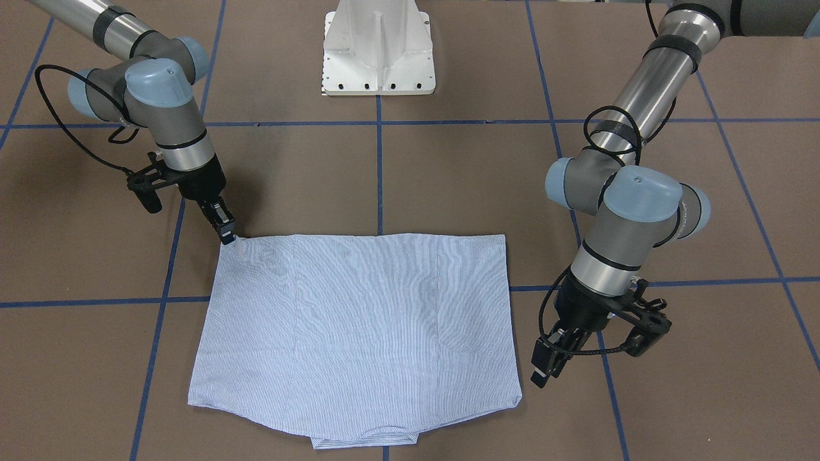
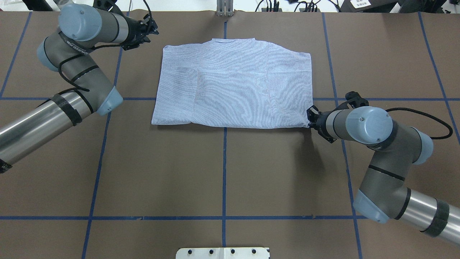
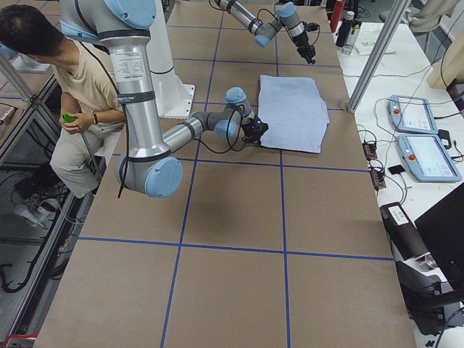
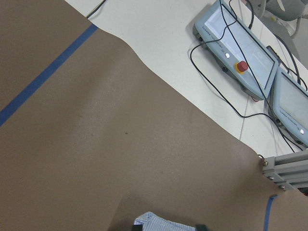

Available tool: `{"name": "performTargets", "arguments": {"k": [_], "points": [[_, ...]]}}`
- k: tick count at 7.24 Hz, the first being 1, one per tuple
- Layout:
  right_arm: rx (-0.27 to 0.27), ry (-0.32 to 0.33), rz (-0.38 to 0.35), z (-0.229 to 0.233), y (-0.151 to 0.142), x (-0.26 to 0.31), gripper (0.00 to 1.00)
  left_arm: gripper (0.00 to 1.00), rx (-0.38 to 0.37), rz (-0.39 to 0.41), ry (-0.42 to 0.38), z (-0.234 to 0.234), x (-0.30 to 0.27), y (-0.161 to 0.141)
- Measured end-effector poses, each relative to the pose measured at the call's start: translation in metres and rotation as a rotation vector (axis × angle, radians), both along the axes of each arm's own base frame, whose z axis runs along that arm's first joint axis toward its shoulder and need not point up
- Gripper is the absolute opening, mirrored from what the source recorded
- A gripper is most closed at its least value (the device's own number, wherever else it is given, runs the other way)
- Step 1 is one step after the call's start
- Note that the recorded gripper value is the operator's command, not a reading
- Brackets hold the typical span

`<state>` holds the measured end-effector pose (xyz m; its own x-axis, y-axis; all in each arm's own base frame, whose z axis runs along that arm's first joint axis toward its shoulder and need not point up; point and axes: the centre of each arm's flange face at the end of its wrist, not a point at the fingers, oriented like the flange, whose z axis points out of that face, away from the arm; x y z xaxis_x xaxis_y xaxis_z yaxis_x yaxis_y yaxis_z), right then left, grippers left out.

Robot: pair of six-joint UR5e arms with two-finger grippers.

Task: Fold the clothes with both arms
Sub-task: 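Drag the shirt corner toward the robot with the right gripper, rotating it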

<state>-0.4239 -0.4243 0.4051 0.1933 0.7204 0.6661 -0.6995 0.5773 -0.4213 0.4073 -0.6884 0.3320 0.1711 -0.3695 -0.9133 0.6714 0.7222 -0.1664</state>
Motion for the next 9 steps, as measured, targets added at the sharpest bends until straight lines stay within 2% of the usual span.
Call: {"name": "performTargets", "arguments": {"k": [1, 2, 5, 6, 7, 8, 9], "points": [[0.002, -0.020, -0.020, -0.006, 0.023, 0.015, 0.00, 0.46, 0.000, 0.001, 0.001, 0.000, 0.000, 0.000], [-0.001, -0.041, -0.063, -0.011, 0.059, 0.027, 0.00, 0.46, 0.003, 0.002, 0.003, -0.001, 0.000, 0.001], [-0.025, -0.097, -0.302, -0.034, 0.182, 0.023, 0.00, 0.46, 0.025, 0.028, 0.032, -0.016, -0.005, 0.011], [-0.048, -0.121, -0.391, -0.043, 0.211, 0.025, 0.00, 0.46, 0.032, 0.050, 0.048, -0.025, -0.006, 0.015], [-0.076, -0.149, -0.475, -0.053, 0.233, 0.027, 0.23, 0.46, 0.036, 0.072, 0.062, -0.037, -0.008, 0.020], [-0.096, -0.170, -0.542, -0.061, 0.252, 0.027, 0.99, 0.46, 0.031, 0.090, 0.067, -0.046, -0.012, 0.029], [-0.116, -0.181, -0.584, -0.065, 0.267, 0.025, 1.00, 0.47, 0.022, 0.110, 0.069, -0.049, -0.021, 0.044]]}}
